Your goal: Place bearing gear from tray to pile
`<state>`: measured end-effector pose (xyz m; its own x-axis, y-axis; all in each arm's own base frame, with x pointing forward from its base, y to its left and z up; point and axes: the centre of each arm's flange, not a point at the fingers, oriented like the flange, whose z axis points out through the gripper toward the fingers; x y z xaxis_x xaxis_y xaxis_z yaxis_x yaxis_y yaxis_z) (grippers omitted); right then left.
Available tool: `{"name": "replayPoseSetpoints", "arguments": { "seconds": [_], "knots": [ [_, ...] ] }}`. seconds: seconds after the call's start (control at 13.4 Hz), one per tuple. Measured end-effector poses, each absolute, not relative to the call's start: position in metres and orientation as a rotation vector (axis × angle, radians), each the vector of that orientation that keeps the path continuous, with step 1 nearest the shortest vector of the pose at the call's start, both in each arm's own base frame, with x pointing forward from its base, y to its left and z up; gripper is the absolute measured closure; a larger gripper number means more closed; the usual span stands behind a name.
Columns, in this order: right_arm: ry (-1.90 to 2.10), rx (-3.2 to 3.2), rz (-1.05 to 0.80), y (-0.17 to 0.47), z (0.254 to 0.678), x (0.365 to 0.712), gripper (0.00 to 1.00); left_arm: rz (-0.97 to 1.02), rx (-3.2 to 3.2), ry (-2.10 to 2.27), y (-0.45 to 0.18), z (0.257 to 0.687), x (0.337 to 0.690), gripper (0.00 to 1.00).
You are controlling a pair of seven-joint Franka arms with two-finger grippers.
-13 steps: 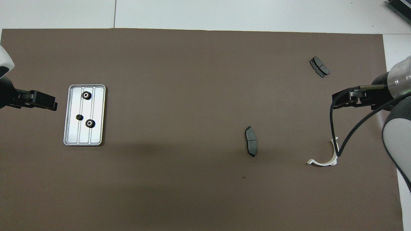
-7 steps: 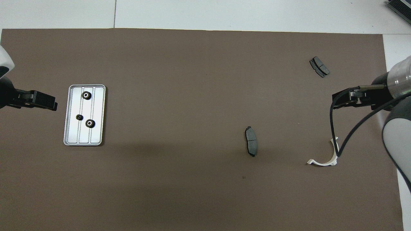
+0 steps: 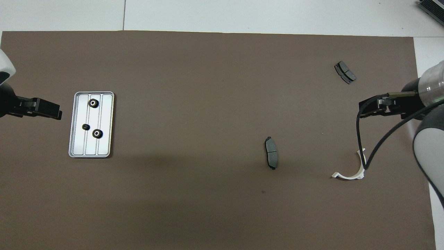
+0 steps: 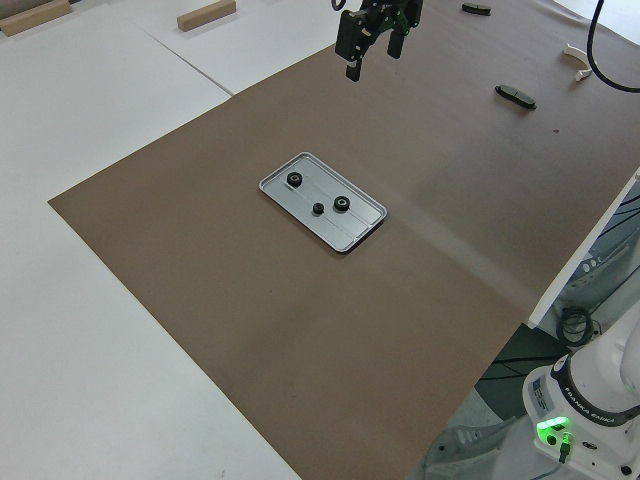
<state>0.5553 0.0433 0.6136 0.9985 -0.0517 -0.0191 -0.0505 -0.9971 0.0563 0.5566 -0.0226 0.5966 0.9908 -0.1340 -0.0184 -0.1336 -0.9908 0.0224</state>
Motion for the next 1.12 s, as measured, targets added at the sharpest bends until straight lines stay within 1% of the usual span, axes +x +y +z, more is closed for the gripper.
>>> {"name": "replayPoseSetpoints", "arguments": {
  "seconds": [0.15, 0.3, 0.6, 0.75, 0.97, 1.12],
  "knots": [
    [-0.079, 3.085, -0.032, 0.043, 0.614, 0.555, 0.0, -0.017, 3.114, -0.208, -0.022, 0.594, 0.557, 0.0],
    [-0.079, 3.085, -0.032, 0.043, 0.614, 0.555, 0.0, 0.06, 3.115, -0.204, -0.021, 0.585, 0.561, 0.0],
    [-0.079, 3.085, -0.032, 0.043, 0.614, 0.555, 0.0, 0.085, 3.116, -0.201, -0.022, 0.542, 0.567, 0.0],
    [-0.079, 3.085, -0.032, 0.043, 0.614, 0.555, 0.0, 0.106, 3.117, -0.198, -0.022, 0.516, 0.581, 0.0],
    [-0.079, 3.085, -0.032, 0.043, 0.614, 0.555, 0.0, 0.102, 3.122, -0.187, -0.022, 0.463, 0.602, 0.0],
    [-0.079, 3.085, -0.032, 0.043, 0.614, 0.555, 0.0, 0.103, 3.126, -0.157, -0.012, 0.423, 0.601, 0.0]
  ]
}}
